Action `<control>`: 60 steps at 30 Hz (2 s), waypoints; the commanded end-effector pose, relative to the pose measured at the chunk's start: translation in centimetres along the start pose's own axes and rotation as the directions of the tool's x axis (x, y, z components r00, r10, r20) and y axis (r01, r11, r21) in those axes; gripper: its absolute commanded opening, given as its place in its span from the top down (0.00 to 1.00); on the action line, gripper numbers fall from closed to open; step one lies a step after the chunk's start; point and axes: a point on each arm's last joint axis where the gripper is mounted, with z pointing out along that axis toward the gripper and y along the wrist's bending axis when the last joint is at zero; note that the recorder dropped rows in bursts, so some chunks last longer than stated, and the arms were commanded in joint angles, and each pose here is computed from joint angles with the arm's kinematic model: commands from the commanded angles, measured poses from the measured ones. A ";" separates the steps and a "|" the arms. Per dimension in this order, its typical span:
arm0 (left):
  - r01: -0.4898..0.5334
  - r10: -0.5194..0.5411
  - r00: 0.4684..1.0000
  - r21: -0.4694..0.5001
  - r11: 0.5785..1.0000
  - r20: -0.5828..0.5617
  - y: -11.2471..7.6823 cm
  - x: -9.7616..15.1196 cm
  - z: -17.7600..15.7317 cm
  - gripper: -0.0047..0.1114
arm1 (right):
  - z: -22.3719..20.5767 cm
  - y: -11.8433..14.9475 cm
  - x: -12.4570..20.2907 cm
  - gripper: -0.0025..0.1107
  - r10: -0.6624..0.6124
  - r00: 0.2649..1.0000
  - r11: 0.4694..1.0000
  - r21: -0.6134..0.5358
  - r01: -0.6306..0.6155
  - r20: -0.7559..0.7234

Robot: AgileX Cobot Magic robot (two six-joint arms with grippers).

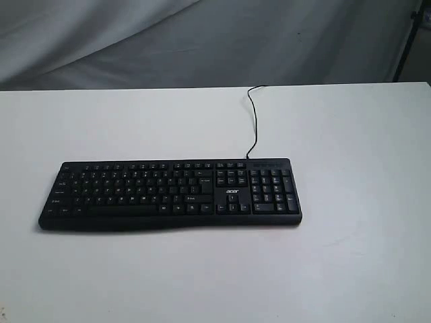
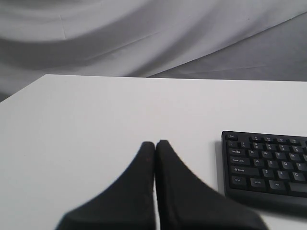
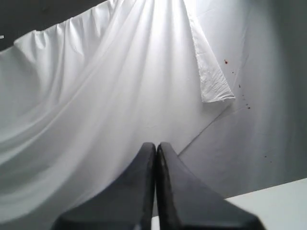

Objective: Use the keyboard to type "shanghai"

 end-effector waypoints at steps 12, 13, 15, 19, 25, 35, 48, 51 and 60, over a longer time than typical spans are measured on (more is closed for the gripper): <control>0.003 -0.003 1.000 -0.002 1.000 0.010 0.0 0.1 0.0 0.95 | 2.8 3.1 -5.8 0.98 -0.031 0.995 0.999 -0.032 0.028 -0.091; 0.003 -0.003 1.000 -0.002 1.000 0.010 0.0 0.1 0.0 0.95 | 3.6 3.4 -6.2 0.98 -0.039 0.991 0.999 -0.035 0.035 -0.132; 0.003 -0.003 1.000 -0.002 1.000 0.010 0.0 0.1 0.0 0.95 | 5.4 4.0 -6.7 0.98 -0.069 0.978 0.997 -0.045 0.061 -0.195; 0.003 -0.003 1.000 -0.002 1.000 0.010 0.0 0.1 0.0 0.95 | 8.4 5.1 -7.1 0.98 -0.122 0.957 0.991 -0.090 0.102 -0.265; 0.003 -0.003 1.000 -0.002 1.000 0.010 0.0 0.1 0.0 0.95 | 12.3 6.7 -8.8 0.98 -0.202 0.943 0.976 -0.131 0.172 -0.264; 0.003 -0.003 1.000 -0.002 1.000 0.010 0.0 0.1 0.0 0.95 | 17.5 9.0 -11.7 0.98 -0.313 0.904 0.945 -0.188 0.267 -0.290; 0.003 -0.003 1.000 -0.002 1.000 0.010 0.0 0.1 0.0 0.95 | 23.3 11.7 -15.3 0.98 -0.584 0.771 0.805 -0.304 0.509 -0.256; 0.003 -0.003 1.000 -0.002 1.000 0.010 0.0 0.1 0.0 0.95 | 24.8 11.9 -15.4 0.98 -0.624 0.739 0.776 -0.314 0.548 -0.252; 0.003 -0.003 1.000 -0.002 1.000 0.010 0.0 0.1 0.0 0.95 | 29.8 12.5 -13.6 0.98 -0.733 0.590 0.678 -0.436 0.591 -0.340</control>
